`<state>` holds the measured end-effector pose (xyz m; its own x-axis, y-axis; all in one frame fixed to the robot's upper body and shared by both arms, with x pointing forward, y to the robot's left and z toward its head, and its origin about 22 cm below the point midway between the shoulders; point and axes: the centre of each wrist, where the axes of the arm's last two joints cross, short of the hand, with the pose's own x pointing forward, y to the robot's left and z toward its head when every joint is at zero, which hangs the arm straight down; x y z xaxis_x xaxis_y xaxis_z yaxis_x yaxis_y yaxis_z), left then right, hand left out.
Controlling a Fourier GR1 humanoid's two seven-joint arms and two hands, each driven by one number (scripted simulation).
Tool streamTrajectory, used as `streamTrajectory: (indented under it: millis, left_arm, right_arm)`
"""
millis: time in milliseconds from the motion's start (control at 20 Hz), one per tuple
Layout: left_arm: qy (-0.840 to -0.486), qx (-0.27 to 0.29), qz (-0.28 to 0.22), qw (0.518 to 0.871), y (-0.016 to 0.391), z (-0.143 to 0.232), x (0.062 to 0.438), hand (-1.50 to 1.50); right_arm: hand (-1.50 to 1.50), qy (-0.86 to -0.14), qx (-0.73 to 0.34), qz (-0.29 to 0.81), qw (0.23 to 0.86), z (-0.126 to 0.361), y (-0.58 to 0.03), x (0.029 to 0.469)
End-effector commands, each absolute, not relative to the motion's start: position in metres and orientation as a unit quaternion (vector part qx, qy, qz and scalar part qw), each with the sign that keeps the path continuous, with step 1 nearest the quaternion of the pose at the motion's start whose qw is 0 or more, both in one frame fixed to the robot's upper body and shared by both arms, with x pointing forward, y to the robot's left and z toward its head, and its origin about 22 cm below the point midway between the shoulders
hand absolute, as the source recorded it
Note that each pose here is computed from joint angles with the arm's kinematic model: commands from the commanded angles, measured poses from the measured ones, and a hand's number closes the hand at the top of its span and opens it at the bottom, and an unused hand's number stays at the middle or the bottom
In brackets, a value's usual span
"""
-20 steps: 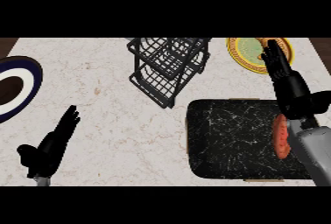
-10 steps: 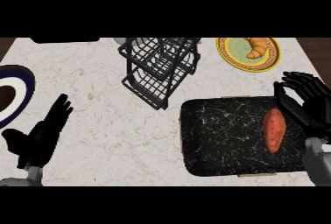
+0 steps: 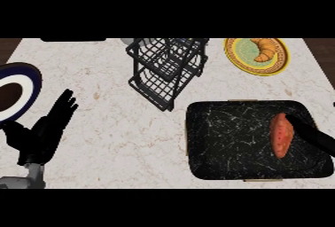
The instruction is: Pick the sweet potato from the tray and place it in the tiered basket
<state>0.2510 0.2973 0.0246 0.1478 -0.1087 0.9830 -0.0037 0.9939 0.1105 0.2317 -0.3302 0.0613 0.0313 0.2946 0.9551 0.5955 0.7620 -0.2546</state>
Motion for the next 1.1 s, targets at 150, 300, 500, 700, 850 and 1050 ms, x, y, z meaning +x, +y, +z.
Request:
streamTrajectory:
  millis: [150,300,500,700,850,1050]
  left_arm:
    - [-0.65,0.04,-0.038,0.758,0.301,0.034,0.25,0.0]
    - [-0.654,0.044,-0.034,0.754,0.302,0.037,0.257,0.0]
    - [-0.646,0.037,-0.042,0.761,0.301,0.036,0.258,0.0]
    - [-0.652,0.034,-0.039,0.756,0.293,0.04,0.26,0.0]
    - [-0.651,0.032,-0.04,0.758,0.279,0.033,0.258,0.0]
    - [-0.657,0.036,-0.045,0.752,0.281,0.035,0.263,0.0]
  right_arm:
    - [-1.5,-0.559,-0.406,0.103,0.716,0.103,-0.365,0.204]
    - [-1.5,-0.492,-0.362,0.214,0.762,0.122,-0.356,0.196]
    - [-1.5,-0.449,-0.323,0.26,0.791,0.158,-0.329,0.199]
    - [-1.5,-0.439,-0.321,0.235,0.805,0.192,-0.298,0.203]
    - [-1.5,-0.441,-0.339,0.211,0.804,0.181,-0.296,0.216]
    - [-1.5,-0.413,-0.344,0.208,0.817,0.156,-0.283,0.22]
